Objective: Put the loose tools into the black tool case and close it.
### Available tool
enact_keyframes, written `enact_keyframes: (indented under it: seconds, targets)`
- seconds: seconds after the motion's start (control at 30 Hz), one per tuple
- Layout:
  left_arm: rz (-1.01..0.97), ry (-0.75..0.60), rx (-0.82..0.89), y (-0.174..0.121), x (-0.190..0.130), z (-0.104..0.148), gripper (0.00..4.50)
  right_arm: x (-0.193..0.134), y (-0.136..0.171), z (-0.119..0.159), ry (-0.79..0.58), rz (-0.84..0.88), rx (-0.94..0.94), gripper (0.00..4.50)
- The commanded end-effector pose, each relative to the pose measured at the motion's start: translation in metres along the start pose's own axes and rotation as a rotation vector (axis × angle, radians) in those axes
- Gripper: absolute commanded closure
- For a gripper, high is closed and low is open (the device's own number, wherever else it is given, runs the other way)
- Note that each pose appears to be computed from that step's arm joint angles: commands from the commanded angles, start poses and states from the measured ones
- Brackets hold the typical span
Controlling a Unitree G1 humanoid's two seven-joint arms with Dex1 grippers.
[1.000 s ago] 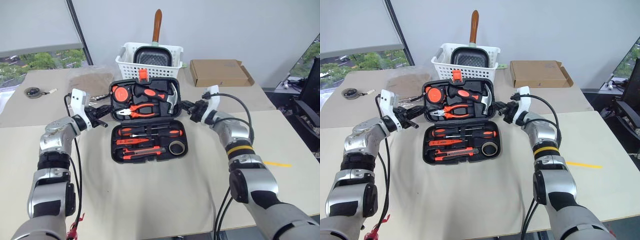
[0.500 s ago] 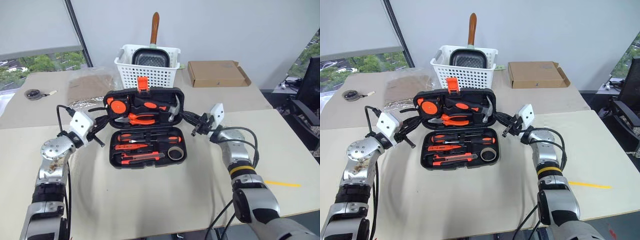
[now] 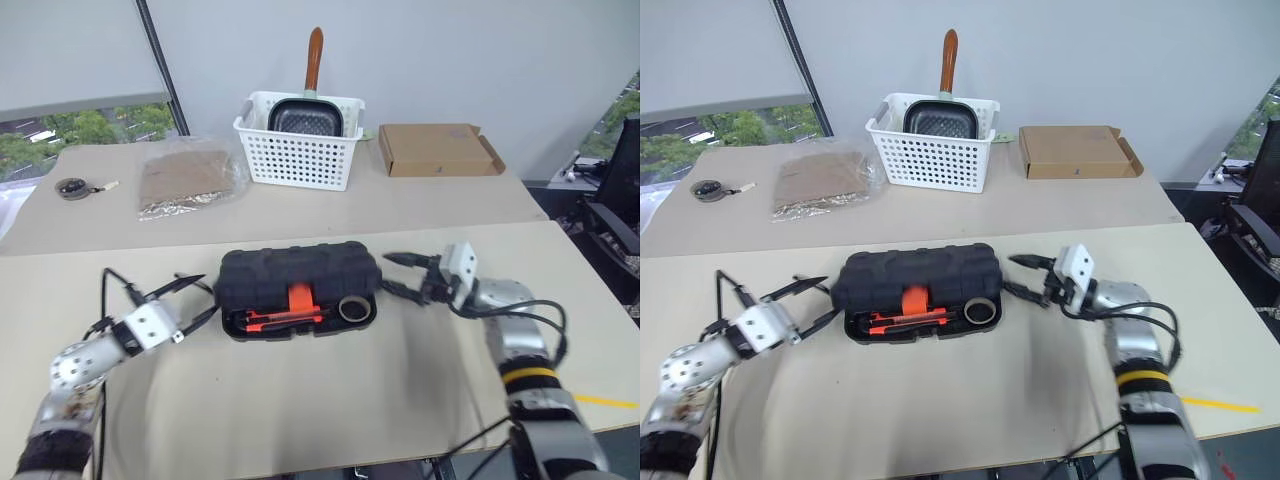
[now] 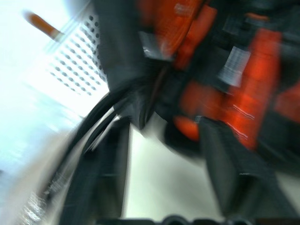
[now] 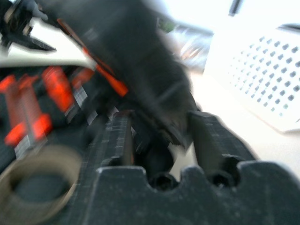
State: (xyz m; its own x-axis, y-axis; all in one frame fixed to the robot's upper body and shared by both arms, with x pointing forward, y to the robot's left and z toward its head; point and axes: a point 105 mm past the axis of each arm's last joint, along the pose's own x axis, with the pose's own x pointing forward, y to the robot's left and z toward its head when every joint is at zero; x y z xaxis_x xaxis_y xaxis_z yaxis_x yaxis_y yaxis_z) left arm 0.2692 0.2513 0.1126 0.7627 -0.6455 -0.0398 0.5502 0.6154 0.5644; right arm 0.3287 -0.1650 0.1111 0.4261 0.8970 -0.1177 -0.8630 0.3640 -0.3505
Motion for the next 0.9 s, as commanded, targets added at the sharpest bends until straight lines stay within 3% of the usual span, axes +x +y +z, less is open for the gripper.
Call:
enact_keyframes:
  seconds: [0.03,0.1,0.17,0.3,0.4,0.6,0.77,0.9]
  targets:
    - [0.165,0.014,-0.349,0.024,-0.048,-0.004,0.16,-0.041,0.02,-0.008,0.147,0.144,0.03,0.78]
    - [0.203,0.087,-0.395,0.026,-0.068,-0.017,0.06,-0.046,0.033,-0.005,0.176,0.193,0.062,0.78]
    - [0.23,0.106,-0.39,0.033,-0.067,-0.022,0.06,-0.037,0.05,0.007,0.147,0.262,0.09,0.78]
    - [0.243,0.01,-0.341,0.056,-0.03,-0.005,0.06,-0.019,0.085,0.022,0.131,0.408,0.138,0.78]
    - [0.222,-0.115,-0.323,0.075,0.009,0.022,0.06,0.007,0.095,0.028,0.09,0.399,0.16,0.78]
    - [0.018,-0.288,-0.35,0.067,0.087,0.069,0.06,0.054,0.058,0.017,0.066,0.172,0.105,0.78]
    - [-0.128,-0.297,-0.449,0.037,0.135,0.075,0.06,0.079,0.011,0.015,0.033,-0.049,0.034,0.78]
    - [-0.204,-0.225,-0.434,0.013,0.163,0.065,0.06,0.093,-0.03,0.017,0.017,-0.239,0.014,0.78]
